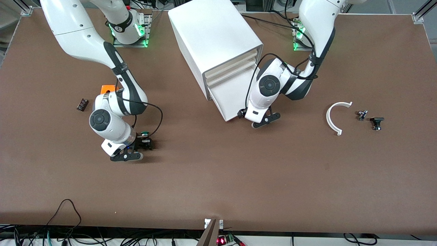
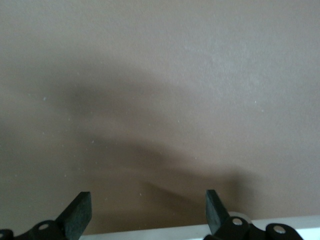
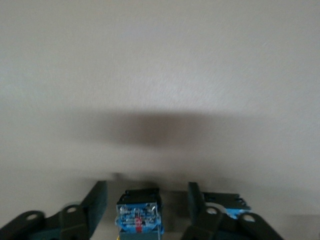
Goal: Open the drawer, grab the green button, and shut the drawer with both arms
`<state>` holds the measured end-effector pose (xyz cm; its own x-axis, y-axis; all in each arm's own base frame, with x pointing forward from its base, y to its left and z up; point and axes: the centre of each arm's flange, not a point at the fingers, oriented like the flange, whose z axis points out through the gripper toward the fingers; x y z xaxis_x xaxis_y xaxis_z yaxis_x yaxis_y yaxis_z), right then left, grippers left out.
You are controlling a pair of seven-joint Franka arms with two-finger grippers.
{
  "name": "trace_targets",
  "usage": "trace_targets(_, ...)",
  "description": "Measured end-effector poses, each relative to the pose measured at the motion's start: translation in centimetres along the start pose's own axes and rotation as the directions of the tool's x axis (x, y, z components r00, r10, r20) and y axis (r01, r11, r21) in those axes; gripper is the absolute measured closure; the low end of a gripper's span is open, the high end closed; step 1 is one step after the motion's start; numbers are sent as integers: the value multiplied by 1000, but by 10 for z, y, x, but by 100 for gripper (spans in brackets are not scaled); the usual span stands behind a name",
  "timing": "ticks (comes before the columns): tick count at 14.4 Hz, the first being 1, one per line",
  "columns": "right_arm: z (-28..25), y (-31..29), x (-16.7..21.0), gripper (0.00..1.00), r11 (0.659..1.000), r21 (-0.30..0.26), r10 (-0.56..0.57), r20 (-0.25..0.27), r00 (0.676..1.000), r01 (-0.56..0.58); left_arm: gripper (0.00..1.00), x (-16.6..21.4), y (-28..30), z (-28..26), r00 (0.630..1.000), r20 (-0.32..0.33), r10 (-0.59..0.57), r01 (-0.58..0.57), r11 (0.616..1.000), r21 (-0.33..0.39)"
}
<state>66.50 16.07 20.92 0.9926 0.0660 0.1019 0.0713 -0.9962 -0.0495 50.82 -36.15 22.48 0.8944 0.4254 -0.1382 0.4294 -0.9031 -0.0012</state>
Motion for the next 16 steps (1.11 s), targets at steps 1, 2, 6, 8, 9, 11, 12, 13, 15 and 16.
trace_targets(1,-12,3,5,10,1000,1,7,-17,1000,-7,0,-6,1,2,1000,6,-5,5,1000,3)
trace_targets(2,-27,8,10,1,1000,0,15,-28,999,-15,0,-14,3,4,1000,14,-10,10,1000,5)
trace_targets(6,-97,52,19,0,997,-32,75,-36,997,-76,0,-71,21,17,998,63,-9,8,1000,18)
trace_targets(8,-132,69,16,0,994,-48,95,-13,995,-96,0,-95,29,19,997,81,-8,6,1000,19)
trace_targets(9,-151,75,13,0,993,-54,103,-2,995,-103,0,-104,31,20,996,88,-9,8,1000,19)
trace_targets(11,-192,81,5,0,992,-60,115,24,993,-113,0,-115,34,20,995,97,-3,1,1000,22)
trace_targets(12,-212,82,-1,0,992,-60,117,36,992,-115,0,-119,35,20,995,101,2,-5,1000,25)
trace_targets(13,-232,82,-8,0,991,-60,119,45,992,-116,0,-124,36,21,994,107,8,-11,999,30)
trace_targets(15,-268,84,-23,0,991,-60,125,66,990,-122,0,-134,36,22,992,122,21,-28,998,48)
trace_targets(16,-285,86,-31,0,990,-61,131,80,988,-126,0,-138,37,22,992,127,27,-34,998,54)
